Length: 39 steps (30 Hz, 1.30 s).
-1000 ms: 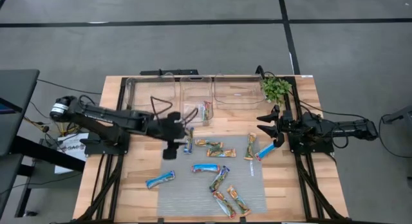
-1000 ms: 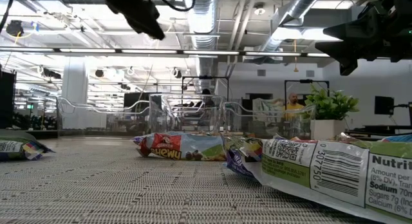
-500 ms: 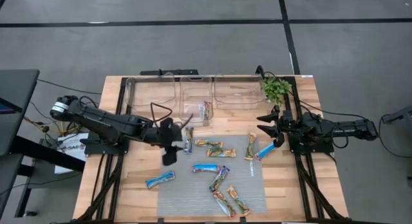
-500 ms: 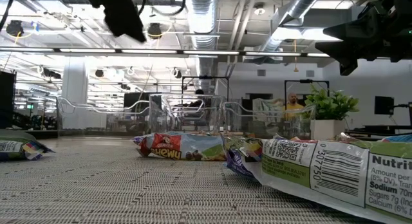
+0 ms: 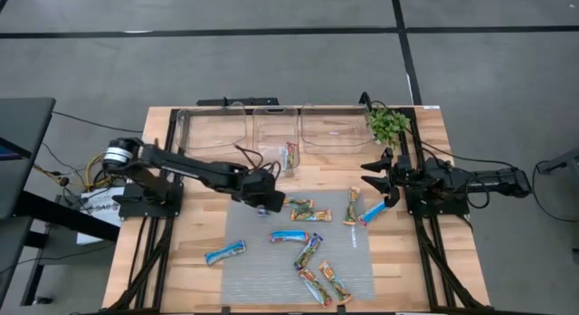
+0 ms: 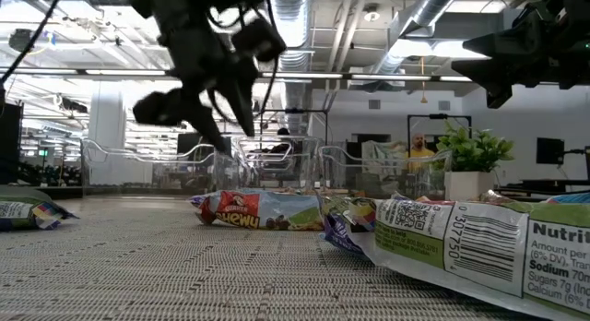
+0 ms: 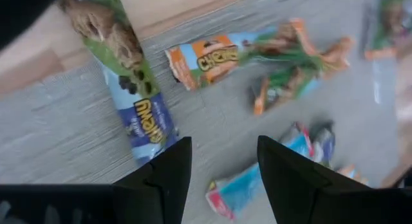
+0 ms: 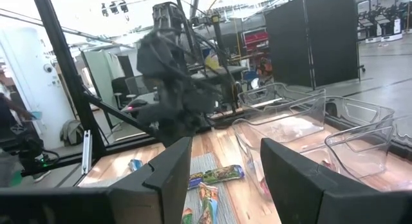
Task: Pick and place Granola Bars by type
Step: Put the blue granola bar into the right transparent bin
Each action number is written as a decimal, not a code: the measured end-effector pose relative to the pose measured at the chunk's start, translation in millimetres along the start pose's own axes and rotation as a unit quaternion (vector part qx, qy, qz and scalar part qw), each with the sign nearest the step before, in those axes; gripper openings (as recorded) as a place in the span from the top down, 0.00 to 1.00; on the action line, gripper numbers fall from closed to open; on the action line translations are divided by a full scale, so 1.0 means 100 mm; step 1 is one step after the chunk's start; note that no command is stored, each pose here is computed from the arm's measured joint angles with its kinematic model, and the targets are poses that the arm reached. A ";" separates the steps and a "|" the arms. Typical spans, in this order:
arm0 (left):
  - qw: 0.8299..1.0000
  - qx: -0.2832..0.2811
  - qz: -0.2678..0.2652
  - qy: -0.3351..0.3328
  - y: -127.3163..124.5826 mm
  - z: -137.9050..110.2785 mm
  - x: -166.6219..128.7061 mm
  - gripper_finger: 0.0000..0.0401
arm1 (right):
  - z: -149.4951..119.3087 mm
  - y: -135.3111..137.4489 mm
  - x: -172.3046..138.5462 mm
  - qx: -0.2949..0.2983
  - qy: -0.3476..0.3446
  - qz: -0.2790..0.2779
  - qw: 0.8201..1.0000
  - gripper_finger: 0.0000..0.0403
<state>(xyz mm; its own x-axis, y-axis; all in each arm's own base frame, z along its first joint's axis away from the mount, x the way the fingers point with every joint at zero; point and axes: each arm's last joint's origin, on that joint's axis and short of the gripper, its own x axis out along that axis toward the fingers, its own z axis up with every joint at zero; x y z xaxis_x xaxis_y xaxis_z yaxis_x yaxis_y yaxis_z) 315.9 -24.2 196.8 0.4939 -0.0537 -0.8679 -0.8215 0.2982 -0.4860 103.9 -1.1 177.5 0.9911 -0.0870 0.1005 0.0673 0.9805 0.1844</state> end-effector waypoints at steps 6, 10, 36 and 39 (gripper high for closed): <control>0.998 -0.054 0.035 0.000 0.07 0.06 0.20 0.58 | 0.00 0.00 0.00 0.000 0.000 0.000 1.000 0.55; 0.996 -0.069 0.050 -0.005 0.10 0.08 0.22 0.58 | 0.00 0.00 0.00 0.000 0.000 0.000 1.000 0.55; 0.834 0.546 -0.080 -0.020 -0.53 -0.01 -0.27 0.58 | 0.00 0.00 0.00 0.000 0.000 0.001 1.000 0.55; 0.703 0.708 -0.056 -0.040 -0.50 -0.04 -0.35 0.58 | 0.00 0.00 0.00 0.000 0.001 0.000 1.000 0.55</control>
<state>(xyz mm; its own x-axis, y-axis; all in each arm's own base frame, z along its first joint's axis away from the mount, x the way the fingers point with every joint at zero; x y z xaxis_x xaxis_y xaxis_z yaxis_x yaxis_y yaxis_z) 338.3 -40.8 251.3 0.5945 -0.1151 -0.7958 0.3018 0.9493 0.0882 103.9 -1.0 177.4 0.9913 -0.0860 0.0994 0.0666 0.9806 0.1842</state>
